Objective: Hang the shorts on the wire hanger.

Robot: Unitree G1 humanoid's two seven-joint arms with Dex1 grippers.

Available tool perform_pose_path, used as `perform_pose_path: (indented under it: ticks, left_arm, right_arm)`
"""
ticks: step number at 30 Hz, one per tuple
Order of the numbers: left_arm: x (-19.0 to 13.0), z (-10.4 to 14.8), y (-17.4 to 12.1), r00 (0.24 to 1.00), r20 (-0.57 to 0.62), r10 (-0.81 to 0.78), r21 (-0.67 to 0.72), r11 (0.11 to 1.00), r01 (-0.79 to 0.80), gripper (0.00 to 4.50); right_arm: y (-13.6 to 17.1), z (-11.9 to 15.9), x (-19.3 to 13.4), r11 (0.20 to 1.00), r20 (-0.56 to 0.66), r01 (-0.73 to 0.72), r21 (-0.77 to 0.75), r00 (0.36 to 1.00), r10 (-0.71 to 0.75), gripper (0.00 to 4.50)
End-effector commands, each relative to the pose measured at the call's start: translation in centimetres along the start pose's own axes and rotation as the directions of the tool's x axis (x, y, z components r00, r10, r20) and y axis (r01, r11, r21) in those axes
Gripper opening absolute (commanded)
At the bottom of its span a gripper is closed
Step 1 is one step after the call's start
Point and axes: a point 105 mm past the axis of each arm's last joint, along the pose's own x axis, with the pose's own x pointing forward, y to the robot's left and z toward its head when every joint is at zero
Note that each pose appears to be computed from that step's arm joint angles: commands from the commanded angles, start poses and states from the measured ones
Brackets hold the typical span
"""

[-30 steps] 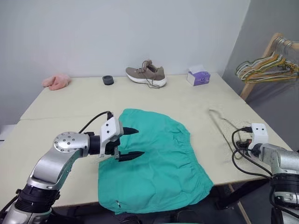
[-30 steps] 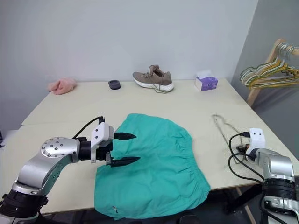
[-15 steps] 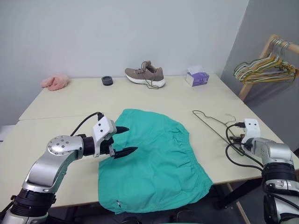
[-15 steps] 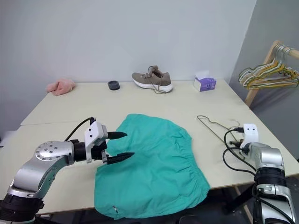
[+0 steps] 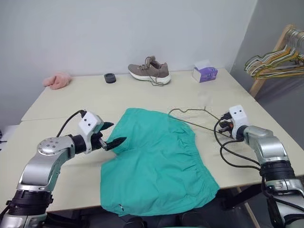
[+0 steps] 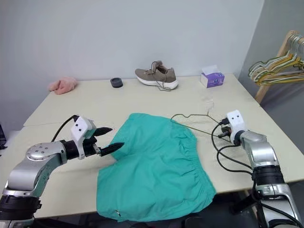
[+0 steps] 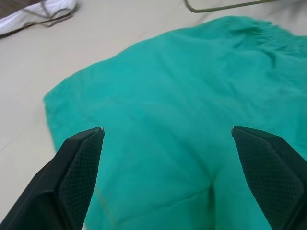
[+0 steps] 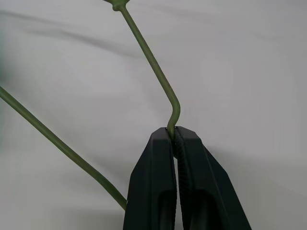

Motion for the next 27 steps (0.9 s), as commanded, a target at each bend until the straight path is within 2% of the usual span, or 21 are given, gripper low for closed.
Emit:
perform_pose_path:
  ticks: [1, 8, 14, 20, 27]
  left_arm:
    - [-0.8, 1.6, 1.3, 0.998, 0.037, 0.054, 0.025, 0.998, -0.055, 4.5]
    - [-1.1, 1.4, 1.3, 0.999, 0.011, 0.042, 0.011, 0.999, -0.042, 4.5]
    - [-0.9, 2.0, -1.9, 0.988, 0.033, -0.151, -0.127, 0.98, 0.154, 4.5]
    - [-0.8, 1.2, -3.2, 0.971, 0.019, -0.237, -0.25, 0.94, 0.234, 4.5]
    - [0.5, 0.7, -4.0, 0.961, 0.017, -0.277, -0.299, 0.915, 0.269, 4.5]
  right_arm:
    - [1.0, 3.1, -0.9, 0.995, 0.103, -0.035, -0.095, 0.994, 0.045, 0.02]
    - [4.8, 6.4, -1.9, 0.938, 0.183, -0.15, -0.312, 0.959, 0.215, 0.02]
    - [6.9, 7.9, -2.2, 0.841, 0.191, -0.156, -0.517, 0.937, 0.291, 0.02]
    - [8.5, 9.4, -3.1, 0.775, 0.23, -0.149, -0.614, 0.905, 0.357, 0.02]
    - [10.0, 11.3, -4.2, 0.722, 0.272, -0.141, -0.677, 0.864, 0.423, 0.02]
